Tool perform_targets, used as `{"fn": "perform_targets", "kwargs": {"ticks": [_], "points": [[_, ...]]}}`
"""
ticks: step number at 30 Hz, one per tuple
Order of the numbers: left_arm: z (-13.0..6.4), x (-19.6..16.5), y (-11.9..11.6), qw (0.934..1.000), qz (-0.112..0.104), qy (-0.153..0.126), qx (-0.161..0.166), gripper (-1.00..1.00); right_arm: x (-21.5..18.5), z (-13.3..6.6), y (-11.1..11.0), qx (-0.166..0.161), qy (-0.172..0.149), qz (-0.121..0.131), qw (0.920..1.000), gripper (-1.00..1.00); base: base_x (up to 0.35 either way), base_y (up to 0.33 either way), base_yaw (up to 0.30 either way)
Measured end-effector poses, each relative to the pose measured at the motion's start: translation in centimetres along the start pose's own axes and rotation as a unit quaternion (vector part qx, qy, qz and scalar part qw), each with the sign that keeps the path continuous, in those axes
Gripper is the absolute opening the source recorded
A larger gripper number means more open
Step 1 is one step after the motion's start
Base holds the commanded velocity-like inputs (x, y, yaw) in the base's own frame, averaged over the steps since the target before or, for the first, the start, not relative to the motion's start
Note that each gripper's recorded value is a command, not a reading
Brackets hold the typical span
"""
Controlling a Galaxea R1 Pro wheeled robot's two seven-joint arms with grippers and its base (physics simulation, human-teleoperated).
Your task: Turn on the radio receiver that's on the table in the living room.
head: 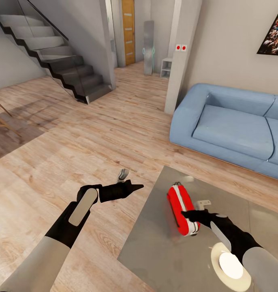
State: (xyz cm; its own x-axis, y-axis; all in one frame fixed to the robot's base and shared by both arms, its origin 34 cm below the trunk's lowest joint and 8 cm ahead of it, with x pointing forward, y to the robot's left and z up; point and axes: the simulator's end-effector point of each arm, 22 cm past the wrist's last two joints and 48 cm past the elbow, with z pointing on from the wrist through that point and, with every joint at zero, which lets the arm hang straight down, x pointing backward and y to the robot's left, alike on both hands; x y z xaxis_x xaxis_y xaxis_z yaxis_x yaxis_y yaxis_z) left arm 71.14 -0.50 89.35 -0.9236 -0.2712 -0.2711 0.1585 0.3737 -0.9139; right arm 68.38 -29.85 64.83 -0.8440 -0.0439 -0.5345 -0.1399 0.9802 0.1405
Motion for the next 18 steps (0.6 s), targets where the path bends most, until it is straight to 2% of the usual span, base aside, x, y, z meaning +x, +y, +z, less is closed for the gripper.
{"fn": "perform_targets", "kwargs": {"ticks": [13, 16, 18], "points": [[0.0, 0.0, 0.0, 1.0000, 0.000, 0.000, 0.000, -1.00, -0.7, -0.1, 0.4, -0.008, -0.006, -0.004, 0.9999, 1.00, 0.000, 0.000, 0.000], [0.0, 0.0, 0.0, 1.0000, 0.000, 0.000, 0.000, -1.00, -4.6, -1.0, 2.2, -0.026, -0.042, -0.021, 0.9985, 1.00, 0.000, 0.000, 0.000], [0.0, 0.0, 0.0, 1.0000, 0.000, 0.000, 0.001, -1.00, -8.0, -2.4, 4.3, -0.047, -0.059, -0.037, 0.9965, 1.00, 0.000, 0.000, 0.000]]}}
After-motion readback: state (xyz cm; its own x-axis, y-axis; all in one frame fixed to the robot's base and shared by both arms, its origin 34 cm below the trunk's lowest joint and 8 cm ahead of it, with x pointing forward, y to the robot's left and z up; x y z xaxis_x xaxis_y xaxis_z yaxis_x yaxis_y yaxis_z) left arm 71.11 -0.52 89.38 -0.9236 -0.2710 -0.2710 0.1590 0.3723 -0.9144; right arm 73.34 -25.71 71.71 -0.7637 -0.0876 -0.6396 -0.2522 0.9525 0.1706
